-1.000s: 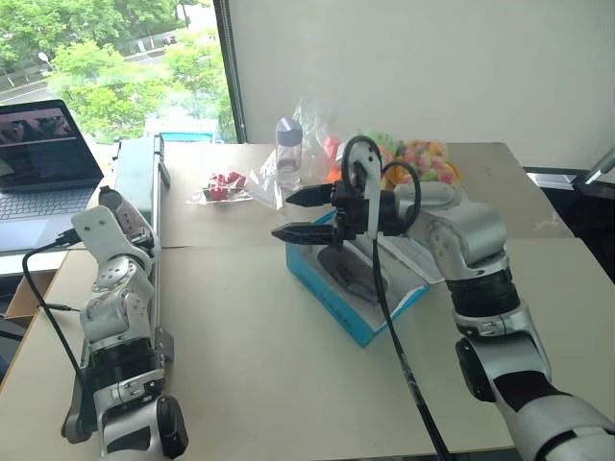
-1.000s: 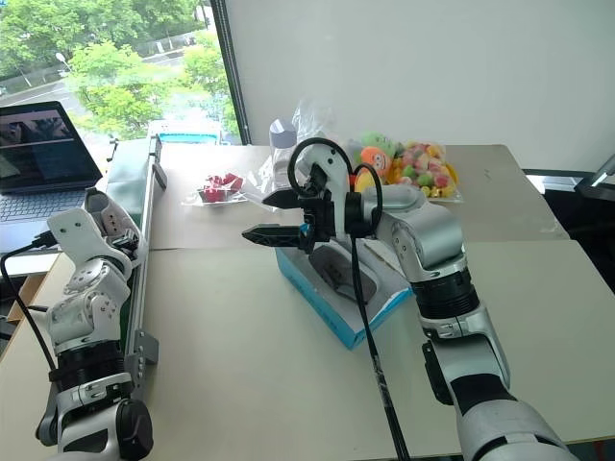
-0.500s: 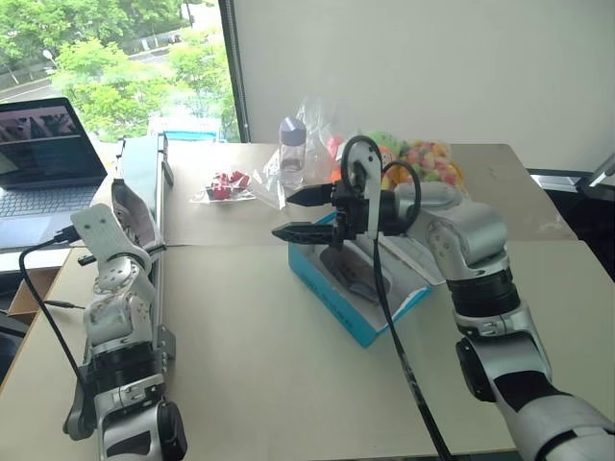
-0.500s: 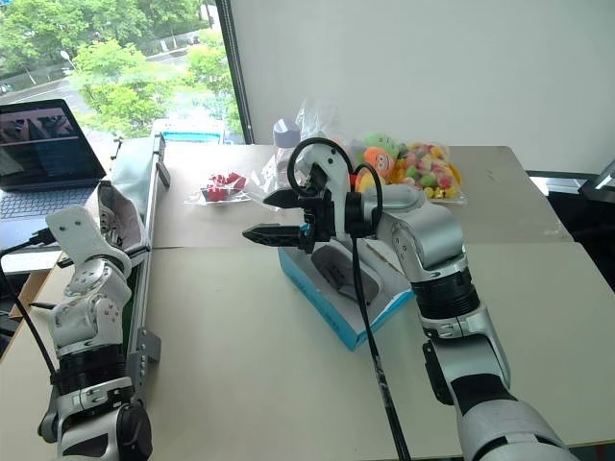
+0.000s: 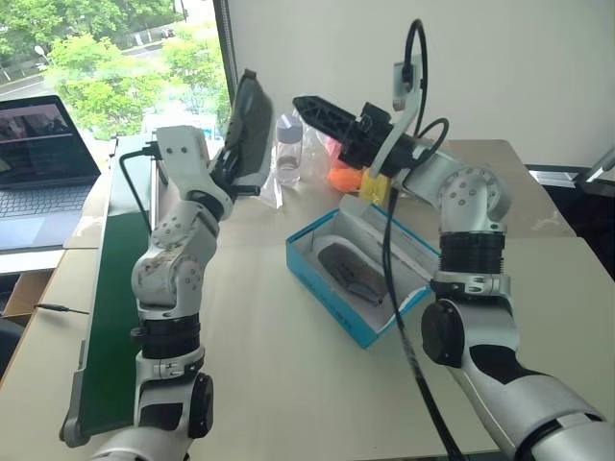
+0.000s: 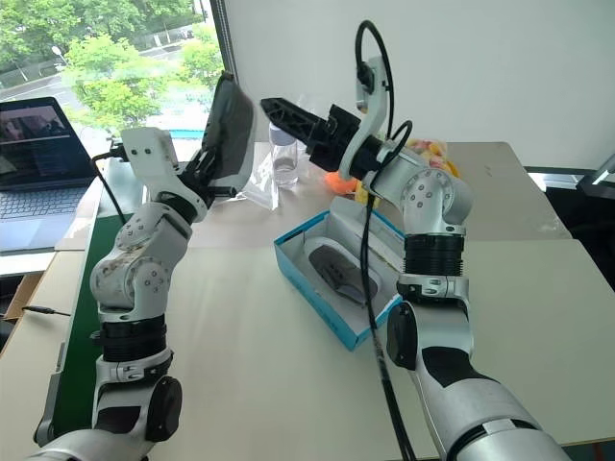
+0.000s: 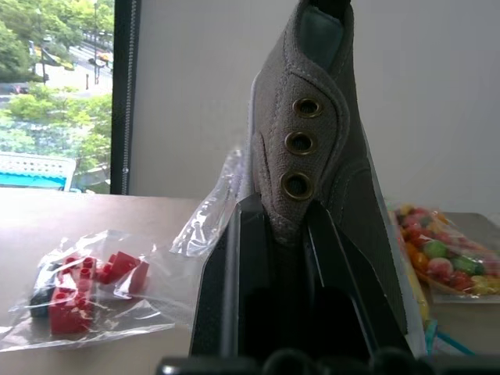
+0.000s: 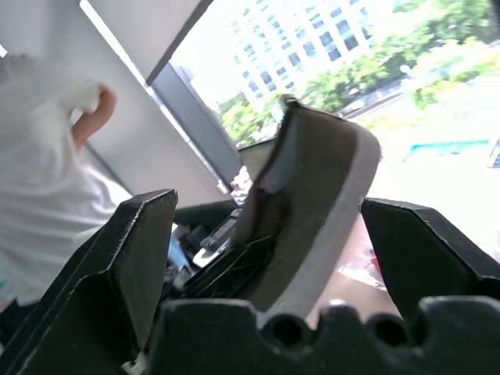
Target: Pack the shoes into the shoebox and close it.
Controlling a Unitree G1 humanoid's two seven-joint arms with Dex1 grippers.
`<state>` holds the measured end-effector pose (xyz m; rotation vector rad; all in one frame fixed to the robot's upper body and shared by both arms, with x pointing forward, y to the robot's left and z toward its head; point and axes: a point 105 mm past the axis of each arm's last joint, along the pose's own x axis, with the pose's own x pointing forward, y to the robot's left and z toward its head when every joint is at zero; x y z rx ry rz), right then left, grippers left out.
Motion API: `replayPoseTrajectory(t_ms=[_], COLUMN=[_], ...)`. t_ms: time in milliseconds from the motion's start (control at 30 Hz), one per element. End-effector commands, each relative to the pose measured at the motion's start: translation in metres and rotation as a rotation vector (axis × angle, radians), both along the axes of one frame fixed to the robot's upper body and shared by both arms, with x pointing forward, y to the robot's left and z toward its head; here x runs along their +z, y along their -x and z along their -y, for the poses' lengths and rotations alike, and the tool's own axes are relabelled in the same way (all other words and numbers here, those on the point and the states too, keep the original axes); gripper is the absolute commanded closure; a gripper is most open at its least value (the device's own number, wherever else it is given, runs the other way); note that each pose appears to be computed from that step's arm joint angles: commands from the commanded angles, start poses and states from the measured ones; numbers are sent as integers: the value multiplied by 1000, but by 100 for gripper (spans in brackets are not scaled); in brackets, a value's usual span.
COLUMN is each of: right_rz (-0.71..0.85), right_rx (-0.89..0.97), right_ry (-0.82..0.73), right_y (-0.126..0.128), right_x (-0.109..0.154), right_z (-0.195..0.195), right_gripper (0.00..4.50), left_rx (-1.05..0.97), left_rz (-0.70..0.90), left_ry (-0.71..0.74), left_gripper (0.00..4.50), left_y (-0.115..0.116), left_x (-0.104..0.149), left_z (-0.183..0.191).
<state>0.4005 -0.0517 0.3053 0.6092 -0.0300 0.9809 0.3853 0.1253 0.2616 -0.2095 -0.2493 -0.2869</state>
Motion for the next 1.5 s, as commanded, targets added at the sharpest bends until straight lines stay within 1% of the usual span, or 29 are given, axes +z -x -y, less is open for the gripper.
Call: replayPoseTrajectory(t_ms=[33, 133, 200, 267, 367, 400, 467, 600, 633, 667, 833, 1067, 1133, 1167, 1233, 1333, 1367, 1500], right_rz=[48, 42, 38, 31, 26, 22, 15, 7, 6, 4, -4, 3, -1, -2, 0, -4, -7, -15], right_rx=[26, 24, 20, 12, 2, -1, 1, -6, -7, -12, -25, -10, -2, 1, -13, -29, -30, -19], right_ry=[-43, -49, -49, -52, -61, -68, -83, -79, -77, -69, -43, -19, -13, -12, -1, 13, 18, 36], right_y=[9, 9, 9, 8, 6, 5, 4, 3, 2, 2, -1, 0, 1, 1, -1, -3, -4, -4], right_x=[26, 27, 26, 25, 25, 26, 26, 24, 24, 23, 18, 15, 13, 12, 11, 8, 5, -1], right_z=[-4, -4, -3, -2, 0, 0, 1, 0, 1, 1, 3, 0, 0, -1, 0, 1, 1, -2], right_gripper=[0, 0, 0, 0, 0, 25, 62, 203, 228, 265, 265, 265, 212, 199, 120, 24, 2, 2], left_rx=[-94, -116, -133, -171, -205, -206, -201, -190, -185, -180, -149, -168, -166, -165, -166, -167, -172, -180], left_rz=[104, 107, 89, 62, 32, 21, 3, 6, 10, 14, 38, 36, 41, 42, 42, 41, 45, 49], left_ry=[12, 33, 83, 115, 109, 118, 148, 177, 172, 167, 148, 145, 143, 143, 143, 144, 140, 142], left_gripper=[449, 449, 449, 449, 449, 450, 450, 450, 450, 450, 450, 450, 450, 450, 450, 450, 450, 450], left_y=[11, 12, 12, 14, 16, 16, 16, 16, 15, 15, 14, 15, 14, 14, 14, 15, 17, 19], left_x=[34, 38, 38, 34, 28, 26, 24, 28, 29, 31, 37, 36, 38, 38, 38, 39, 40, 42], left_z=[28, 35, 42, 52, 61, 61, 60, 56, 55, 54, 43, 49, 49, 49, 49, 49, 50, 53])
